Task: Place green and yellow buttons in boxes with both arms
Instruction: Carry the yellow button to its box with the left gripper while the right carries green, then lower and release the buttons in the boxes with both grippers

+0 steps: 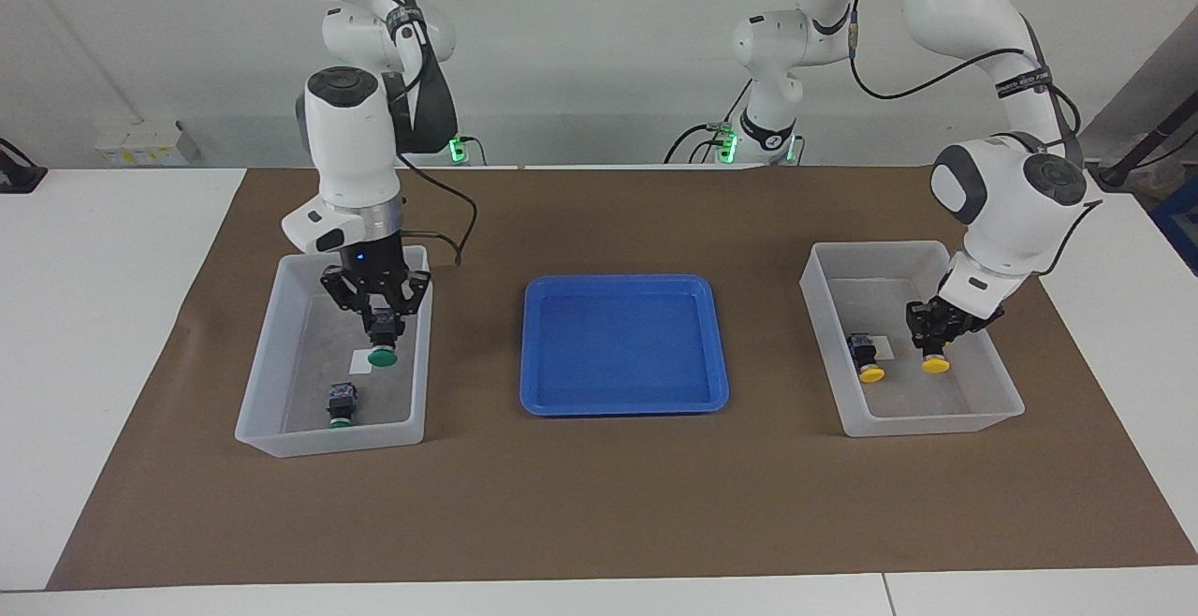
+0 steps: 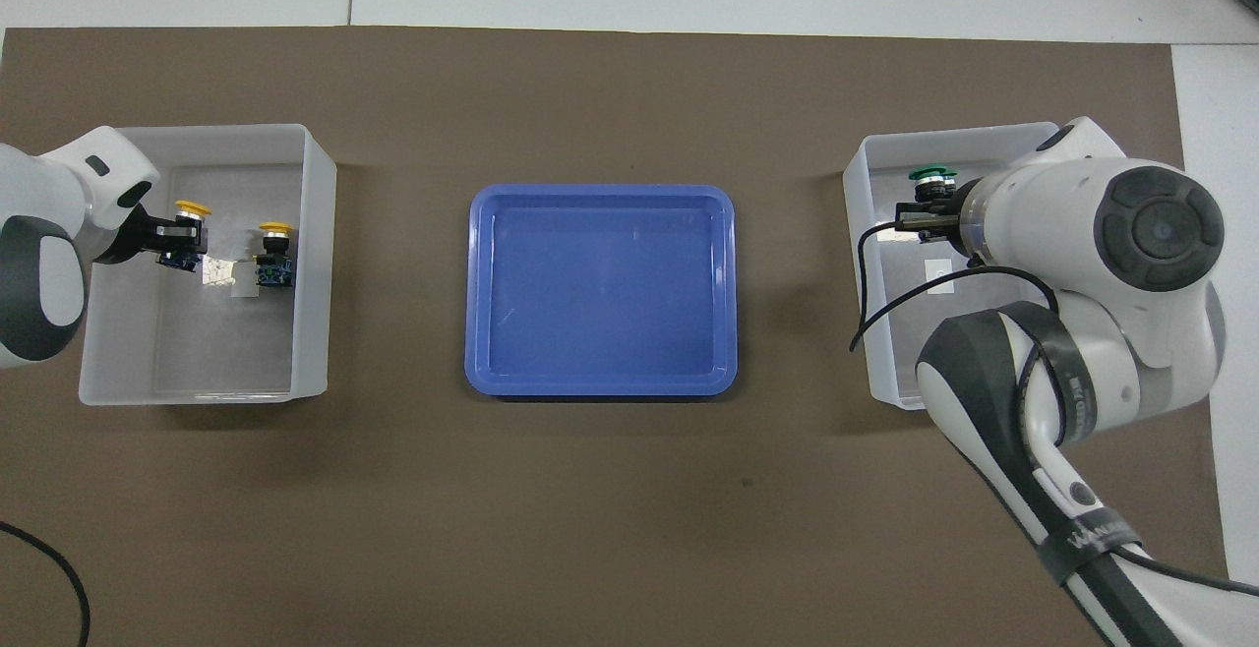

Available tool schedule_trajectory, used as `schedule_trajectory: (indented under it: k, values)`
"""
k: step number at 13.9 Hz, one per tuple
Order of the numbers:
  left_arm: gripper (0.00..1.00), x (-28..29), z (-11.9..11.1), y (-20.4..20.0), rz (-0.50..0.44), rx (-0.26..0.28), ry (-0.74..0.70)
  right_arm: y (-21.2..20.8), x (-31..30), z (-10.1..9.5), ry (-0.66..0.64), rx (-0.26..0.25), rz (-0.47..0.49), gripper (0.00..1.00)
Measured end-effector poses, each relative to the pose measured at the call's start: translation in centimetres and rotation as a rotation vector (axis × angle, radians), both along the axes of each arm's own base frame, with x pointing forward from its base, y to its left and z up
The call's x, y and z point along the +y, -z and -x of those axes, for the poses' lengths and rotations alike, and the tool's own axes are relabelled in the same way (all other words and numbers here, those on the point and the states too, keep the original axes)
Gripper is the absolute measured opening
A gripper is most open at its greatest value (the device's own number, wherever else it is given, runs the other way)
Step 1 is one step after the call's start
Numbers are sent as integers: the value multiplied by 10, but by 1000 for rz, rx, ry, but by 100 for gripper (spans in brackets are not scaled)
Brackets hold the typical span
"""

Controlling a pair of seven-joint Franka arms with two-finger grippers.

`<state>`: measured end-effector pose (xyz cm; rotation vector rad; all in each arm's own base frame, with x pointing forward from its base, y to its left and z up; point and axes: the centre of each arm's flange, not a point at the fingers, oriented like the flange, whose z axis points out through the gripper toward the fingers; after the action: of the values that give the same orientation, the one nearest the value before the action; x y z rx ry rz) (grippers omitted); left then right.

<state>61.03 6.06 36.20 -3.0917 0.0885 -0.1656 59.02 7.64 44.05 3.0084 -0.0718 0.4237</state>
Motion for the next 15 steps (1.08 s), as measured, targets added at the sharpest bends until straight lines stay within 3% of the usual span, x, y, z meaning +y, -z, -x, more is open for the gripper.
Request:
schedule_trajectory:
  k: [2, 4, 6, 10, 15]
  values:
    - [48, -1, 6, 9, 0, -11, 2, 15, -13, 2, 27, 31, -14, 41]
    - [69, -2, 7, 9, 0, -16, 3, 31, -16, -1, 30, 45, -38, 41]
    - [89, -2, 7, 3, -1, -28, 4, 50, -15, -9, 16, 20, -60, 41]
    - [90, -22, -9, -29, -12, -71, 47, 98, -11, -31, -2, -61, -118, 41]
    - [90, -64, -30, -119, -17, -19, 107, 101, -21, -40, 19, -75, -132, 41]
